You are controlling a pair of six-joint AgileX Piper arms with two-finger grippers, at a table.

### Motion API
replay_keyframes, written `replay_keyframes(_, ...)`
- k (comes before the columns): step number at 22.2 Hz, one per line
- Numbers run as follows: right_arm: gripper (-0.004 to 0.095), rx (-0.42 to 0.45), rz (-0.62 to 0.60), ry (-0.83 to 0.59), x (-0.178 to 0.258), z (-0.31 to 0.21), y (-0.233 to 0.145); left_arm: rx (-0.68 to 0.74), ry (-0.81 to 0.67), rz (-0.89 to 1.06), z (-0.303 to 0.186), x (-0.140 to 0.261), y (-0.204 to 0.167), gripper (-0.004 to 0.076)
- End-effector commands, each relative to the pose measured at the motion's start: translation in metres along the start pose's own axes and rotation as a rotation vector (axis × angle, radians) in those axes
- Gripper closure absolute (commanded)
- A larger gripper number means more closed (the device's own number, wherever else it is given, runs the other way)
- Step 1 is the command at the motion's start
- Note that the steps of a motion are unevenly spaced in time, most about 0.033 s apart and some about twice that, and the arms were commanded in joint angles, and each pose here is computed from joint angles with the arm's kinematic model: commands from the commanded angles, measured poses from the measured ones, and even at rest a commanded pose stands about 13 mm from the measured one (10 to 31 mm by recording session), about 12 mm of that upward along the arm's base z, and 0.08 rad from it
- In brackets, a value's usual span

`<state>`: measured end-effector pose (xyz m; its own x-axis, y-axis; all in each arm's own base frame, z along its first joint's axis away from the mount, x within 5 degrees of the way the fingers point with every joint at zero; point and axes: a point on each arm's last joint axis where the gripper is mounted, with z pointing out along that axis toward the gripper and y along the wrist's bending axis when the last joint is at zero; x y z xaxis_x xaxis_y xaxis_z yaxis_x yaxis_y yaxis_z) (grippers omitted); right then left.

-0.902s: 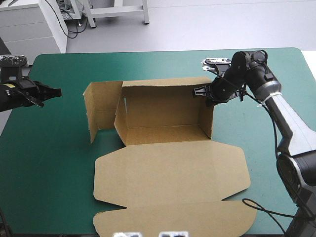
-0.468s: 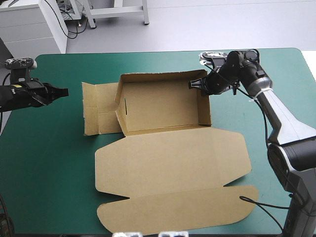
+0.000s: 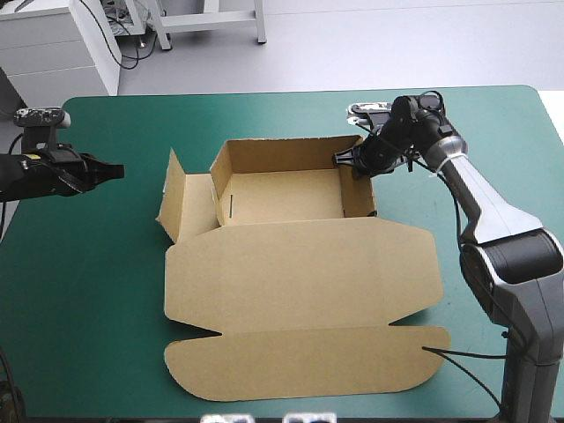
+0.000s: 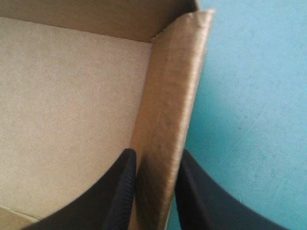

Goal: Fold the box

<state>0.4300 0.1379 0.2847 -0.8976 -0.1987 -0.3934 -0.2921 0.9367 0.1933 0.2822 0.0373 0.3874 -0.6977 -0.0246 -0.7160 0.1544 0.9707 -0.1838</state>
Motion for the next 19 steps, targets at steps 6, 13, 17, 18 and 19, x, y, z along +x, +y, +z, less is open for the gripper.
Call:
replay_keyframes(6,0.0517,0.097,-0.111,-0.320,-0.031,-0.136,0.018,0.019,-0.066,0.003,-0.015,-0.008,-0.008,0.0718)
replay_keyframes(13,0.0517,0.022,-0.045,-0.398,-0.029,-0.165,0.029,0.031,-0.044,0.004,-0.015,-0.005,-0.009,0.0718)
replay_keyframes(17,0.0517,0.055,-0.015,-0.281,-0.022,-0.132,0.020,0.034,-0.038,0.004,-0.015,-0.005,-0.010,0.0718)
replay_keyframes(18,0.0517,0.040,-0.008,-0.258,-0.020,-0.125,0.020,0.034,-0.038,0.004,-0.015,-0.005,-0.010,0.0718)
replay_keyframes(19,0.0517,0.026,-0.007,-0.233,-0.018,-0.118,0.020,0.034,-0.038,0.004,-0.015,-0.005,-0.010,0.0718)
